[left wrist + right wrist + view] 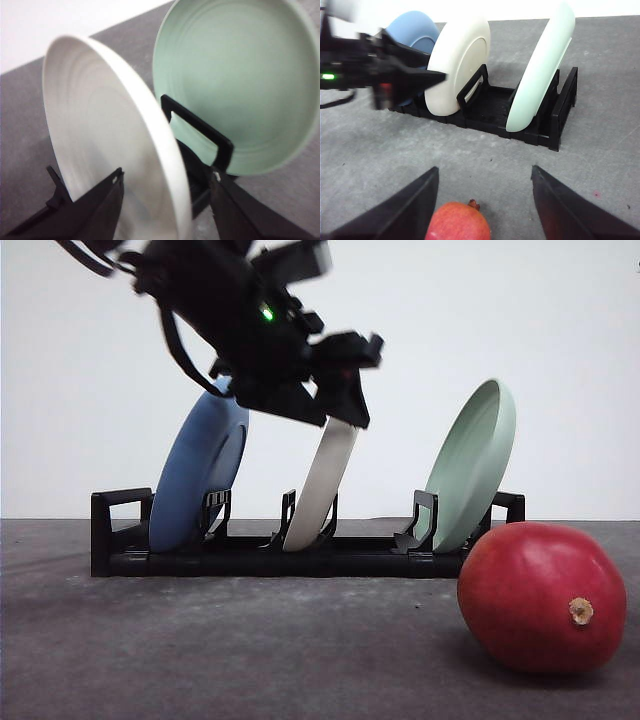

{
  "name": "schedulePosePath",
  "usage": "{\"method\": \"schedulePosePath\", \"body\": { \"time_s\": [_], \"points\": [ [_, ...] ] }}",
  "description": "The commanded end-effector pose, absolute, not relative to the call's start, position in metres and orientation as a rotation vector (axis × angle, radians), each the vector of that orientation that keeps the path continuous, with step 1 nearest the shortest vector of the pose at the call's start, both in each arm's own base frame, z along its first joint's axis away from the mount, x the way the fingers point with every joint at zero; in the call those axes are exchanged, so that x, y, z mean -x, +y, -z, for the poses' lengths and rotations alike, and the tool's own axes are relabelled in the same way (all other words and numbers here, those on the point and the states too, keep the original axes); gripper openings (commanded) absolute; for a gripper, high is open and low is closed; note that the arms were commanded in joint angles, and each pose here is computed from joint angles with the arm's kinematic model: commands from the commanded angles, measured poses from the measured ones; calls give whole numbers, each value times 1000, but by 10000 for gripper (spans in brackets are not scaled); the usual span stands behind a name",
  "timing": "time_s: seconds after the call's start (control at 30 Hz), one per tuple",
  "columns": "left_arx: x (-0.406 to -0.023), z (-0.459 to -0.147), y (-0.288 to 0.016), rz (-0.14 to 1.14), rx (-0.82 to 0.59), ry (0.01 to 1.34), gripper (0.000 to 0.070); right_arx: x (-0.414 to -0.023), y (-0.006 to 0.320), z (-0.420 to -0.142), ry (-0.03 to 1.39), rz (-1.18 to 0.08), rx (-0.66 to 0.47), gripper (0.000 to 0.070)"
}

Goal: Place pomegranate in white plate

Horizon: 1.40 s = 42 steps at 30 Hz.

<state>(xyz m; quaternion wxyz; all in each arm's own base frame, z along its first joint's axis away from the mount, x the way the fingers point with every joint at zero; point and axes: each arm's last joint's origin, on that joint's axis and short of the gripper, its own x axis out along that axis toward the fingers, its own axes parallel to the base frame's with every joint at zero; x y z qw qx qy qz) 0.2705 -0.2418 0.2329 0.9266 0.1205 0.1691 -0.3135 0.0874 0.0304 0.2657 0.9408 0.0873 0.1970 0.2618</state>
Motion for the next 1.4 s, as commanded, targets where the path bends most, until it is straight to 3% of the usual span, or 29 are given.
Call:
{"method": "schedulePosePath", "body": {
  "time_s": [0.0,0.23,0.27,0.37,0.4,0.67,0.97,1.17,1.37],
  "points": [
    [-277,-233,-252,629,-217,351,317,-87,31,-272,374,-539,-185,370],
    [-288,-230,-261,585,-222,374,300,-87,31,-272,374,-539,-185,370],
    [-288,-230,-260,585,-221,376,261,-87,31,-272,374,-539,-185,370],
    [-287,-229,-260,583,-218,390,38,-87,31,-272,374,-539,-185,370],
    [-287,-228,-260,580,-206,399,0,-87,31,-272,374,-539,-185,370],
    [-284,-234,-259,578,-53,443,0,-87,31,-272,374,-540,-185,370],
    [-273,-269,-249,579,71,385,0,-87,31,-272,375,-540,-186,370],
    [-258,-294,-238,582,109,372,0,-87,31,-272,375,-540,-186,370],
    [-230,-314,-224,599,68,439,0,-87,31,-272,375,-540,-186,370]
  ]
}}
